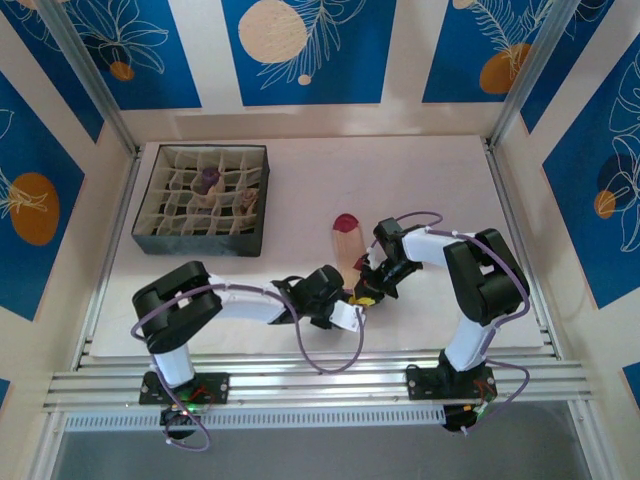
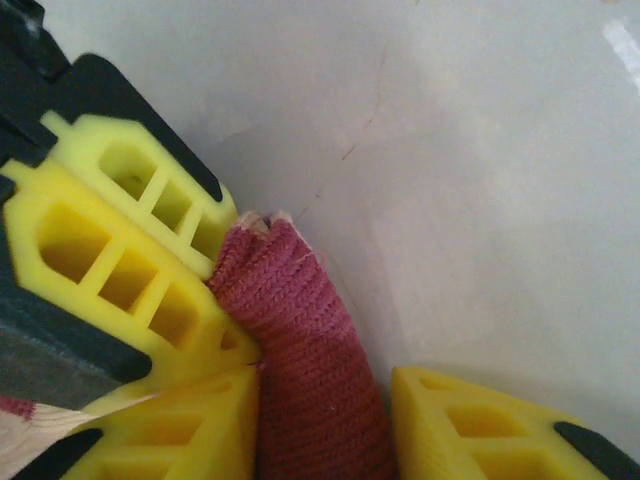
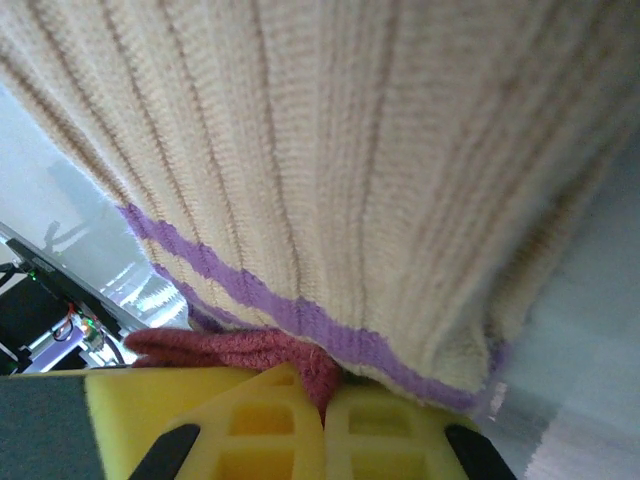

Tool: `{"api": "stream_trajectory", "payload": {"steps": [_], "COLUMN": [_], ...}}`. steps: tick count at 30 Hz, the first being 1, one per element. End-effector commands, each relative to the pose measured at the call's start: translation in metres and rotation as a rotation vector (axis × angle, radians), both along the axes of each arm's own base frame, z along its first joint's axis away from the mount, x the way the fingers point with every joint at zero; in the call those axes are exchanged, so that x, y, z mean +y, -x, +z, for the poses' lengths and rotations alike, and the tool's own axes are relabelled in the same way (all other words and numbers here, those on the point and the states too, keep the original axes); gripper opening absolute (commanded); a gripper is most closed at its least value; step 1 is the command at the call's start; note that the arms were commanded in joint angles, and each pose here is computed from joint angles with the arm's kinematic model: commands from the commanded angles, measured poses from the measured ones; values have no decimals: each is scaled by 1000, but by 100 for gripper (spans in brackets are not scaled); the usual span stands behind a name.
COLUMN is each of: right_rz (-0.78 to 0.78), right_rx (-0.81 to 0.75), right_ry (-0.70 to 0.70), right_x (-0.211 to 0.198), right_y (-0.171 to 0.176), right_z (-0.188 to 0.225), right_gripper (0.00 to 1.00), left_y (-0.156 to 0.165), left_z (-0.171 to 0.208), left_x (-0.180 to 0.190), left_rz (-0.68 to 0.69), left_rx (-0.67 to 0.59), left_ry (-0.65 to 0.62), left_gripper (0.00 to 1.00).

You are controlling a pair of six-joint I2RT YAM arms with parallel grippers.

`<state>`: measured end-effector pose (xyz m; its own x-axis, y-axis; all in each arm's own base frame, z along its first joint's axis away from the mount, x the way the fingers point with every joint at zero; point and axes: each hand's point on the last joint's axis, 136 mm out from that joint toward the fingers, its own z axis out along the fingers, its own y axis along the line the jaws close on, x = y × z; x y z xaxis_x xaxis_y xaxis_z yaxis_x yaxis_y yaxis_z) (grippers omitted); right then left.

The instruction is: Roll the socks

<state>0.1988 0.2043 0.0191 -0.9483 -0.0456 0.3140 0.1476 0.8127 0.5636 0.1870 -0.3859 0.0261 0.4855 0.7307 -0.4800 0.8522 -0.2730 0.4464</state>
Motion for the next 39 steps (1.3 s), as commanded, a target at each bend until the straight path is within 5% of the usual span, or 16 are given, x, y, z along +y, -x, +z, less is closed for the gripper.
{"api": "stream_trajectory", "payload": {"steps": [1, 7, 13, 22, 29, 39], "right_rz": [29, 19, -13, -73, -75, -40], "right_rx": [18, -34, -145, -331, -467, -424], "right_ry": [43, -2, -15, -47, -71, -74], "right_x": [-5, -3, -7, -16, -13, -6], "right_y": [10, 5, -6, -14, -22, -18], "right_z": [-6, 6, 19, 35, 43, 21], "right_gripper": [0, 26, 39, 40, 44, 44], "left_y": [-10, -2, -1, -2, -10, -20], "left_z": [-31, -20, -7, 15, 11, 9], "left_x": [17, 20, 23, 18, 14, 8], "left_rz": [85, 81, 98, 136, 254, 351], "left_rx": [120, 314, 541, 935, 1180, 1329], "left_ry": [-97, -57, -3, 52, -30, -25], "left_gripper": [25, 1, 0, 0, 1, 2]}}
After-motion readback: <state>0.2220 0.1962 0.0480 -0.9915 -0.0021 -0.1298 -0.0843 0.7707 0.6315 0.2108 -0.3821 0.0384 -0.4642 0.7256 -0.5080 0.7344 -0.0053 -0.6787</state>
